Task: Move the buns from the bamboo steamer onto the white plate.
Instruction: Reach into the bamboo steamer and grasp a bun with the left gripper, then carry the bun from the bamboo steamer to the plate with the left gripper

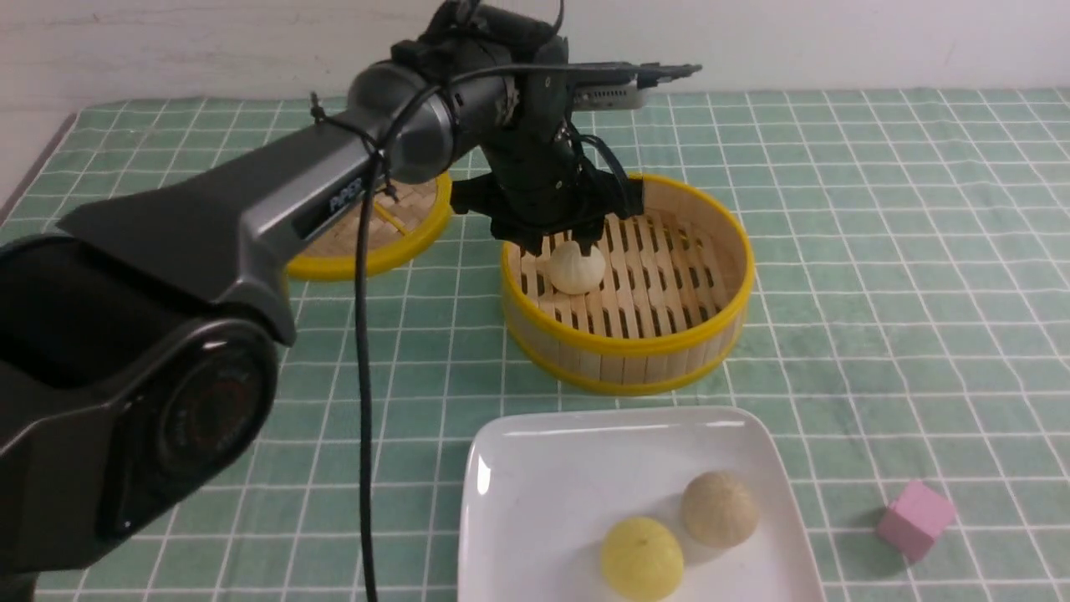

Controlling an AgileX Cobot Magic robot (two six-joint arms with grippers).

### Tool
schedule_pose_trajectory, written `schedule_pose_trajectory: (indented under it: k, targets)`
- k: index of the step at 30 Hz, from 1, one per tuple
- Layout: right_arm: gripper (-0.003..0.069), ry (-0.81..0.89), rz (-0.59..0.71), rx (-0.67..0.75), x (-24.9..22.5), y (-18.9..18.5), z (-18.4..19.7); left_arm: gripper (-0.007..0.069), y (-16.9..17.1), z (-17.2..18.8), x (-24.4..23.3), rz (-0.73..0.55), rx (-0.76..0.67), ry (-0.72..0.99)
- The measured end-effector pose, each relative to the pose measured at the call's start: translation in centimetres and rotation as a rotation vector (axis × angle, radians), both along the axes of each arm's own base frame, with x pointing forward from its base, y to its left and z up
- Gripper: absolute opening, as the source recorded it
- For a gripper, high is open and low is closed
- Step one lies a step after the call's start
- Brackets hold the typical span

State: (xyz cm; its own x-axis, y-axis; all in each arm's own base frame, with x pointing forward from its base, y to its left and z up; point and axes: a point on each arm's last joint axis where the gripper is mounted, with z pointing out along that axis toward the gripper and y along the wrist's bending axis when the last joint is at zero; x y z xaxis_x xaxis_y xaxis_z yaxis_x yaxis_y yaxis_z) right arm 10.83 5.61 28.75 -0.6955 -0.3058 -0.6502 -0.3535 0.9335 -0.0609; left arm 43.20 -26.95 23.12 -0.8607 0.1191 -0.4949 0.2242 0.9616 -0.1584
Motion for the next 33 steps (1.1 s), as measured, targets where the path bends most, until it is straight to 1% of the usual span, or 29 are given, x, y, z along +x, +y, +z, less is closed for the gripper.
schedule_pose_trajectory:
  k: [3, 5, 6, 7, 9, 10, 11, 12, 16, 19, 20, 21, 22, 23, 25, 26, 27, 29, 31, 32, 33]
  targets:
    - [0.0012, -0.009, 0.003, 0.007, 0.1, 0.1, 0.1, 0.0337, -0.3, -1.1, 0.4, -0.001, -0.003, -0.005]
    - [0.0013, -0.013, 0.005, 0.010, 0.1, 0.1, 0.1, 0.0285, -0.4, -1.9, 0.6, -0.001, 0.001, 0.002]
    - [0.0013, -0.014, 0.005, 0.010, 0.1, 0.1, 0.1, 0.0222, -0.4, -2.3, 0.7, -0.001, 0.005, 0.007]
    - [0.0013, -0.014, 0.005, 0.010, 0.1, 0.1, 0.1, 0.0194, -0.5, -2.4, 0.7, -0.001, 0.005, 0.008]
    - [0.0013, -0.015, 0.006, 0.010, 0.1, 0.1, 0.1, 0.0092, -0.5, -2.3, 0.7, -0.002, 0.004, 0.006]
    - [0.0013, -0.015, 0.006, 0.010, 0.1, 0.1, 0.1, 0.0083, -0.5, -2.3, 0.8, -0.002, 0.004, 0.005]
    - [0.0014, -0.015, 0.006, 0.010, 0.1, 0.1, 0.1, 0.0043, -0.5, -2.0, 0.7, -0.004, 0.004, 0.003]
    - [0.0015, -0.015, 0.006, 0.010, 0.1, 0.1, 0.1, 0.0032, -0.4, -1.9, 0.6, -0.007, 0.008, 0.005]
    - [0.0017, -0.015, 0.006, 0.010, 0.1, 0.1, 0.1, 0.0028, 0.0, 0.0, 0.0, -0.013, 0.012, 0.003]
    - [0.0022, -0.016, 0.006, 0.011, 0.1, 0.1, 0.1, 0.0029, 1.3, 5.3, -1.9, -0.049, 0.024, -0.023]
    - [0.0024, -0.016, 0.006, 0.011, 0.1, 0.1, 0.1, 0.0029, 2.0, 7.8, -3.0, -0.071, 0.033, -0.050]
    - [0.0025, -0.016, 0.006, 0.011, 0.1, 0.1, 0.1, 0.0029, 2.1, 8.3, -3.2, -0.075, 0.035, -0.055]
    - [0.0026, -0.016, 0.006, 0.011, 0.1, 0.1, 0.1, 0.0029, 2.7, 10.1, -4.0, -0.091, 0.045, -0.078]
    - [0.0029, -0.019, 0.007, 0.009, 0.1, 0.1, 0.1, 0.0029, 4.1, 13.5, -5.8, -0.117, 0.066, -0.122]
    - [0.0032, -0.027, 0.009, 0.010, 0.2, 0.1, 0.2, 0.0029, 5.8, 17.4, -8.3, -0.134, 0.077, -0.168]
    - [0.0033, -0.029, 0.010, 0.011, 0.2, 0.1, 0.2, 0.0029, 6.0, 17.8, -8.6, -0.135, 0.077, -0.174]
    - [0.0034, -0.036, 0.012, 0.012, 0.2, 0.2, 0.2, 0.0029, 7.2, 20.2, -10.5, -0.139, 0.066, -0.216]
    - [0.0036, -0.042, 0.013, 0.011, 0.3, 0.1, 0.2, 0.0029, 8.6, 22.0, -13.0, -0.147, 0.035, -0.236]
    - [0.0038, -0.046, 0.013, 0.006, 0.3, 0.1, 0.3, 0.0029, 9.1, 21.8, -14.5, -0.163, 0.006, -0.199]
    - [0.0039, -0.048, 0.014, 0.005, 0.3, 0.1, 0.3, 0.0029, 9.4, 21.2, -15.5, -0.176, -0.012, -0.156]
    - [0.0040, -0.048, 0.014, 0.005, 0.3, 0.1, 0.3, 0.0029, 9.4, 21.4, -15.7, -0.179, -0.021, -0.159]
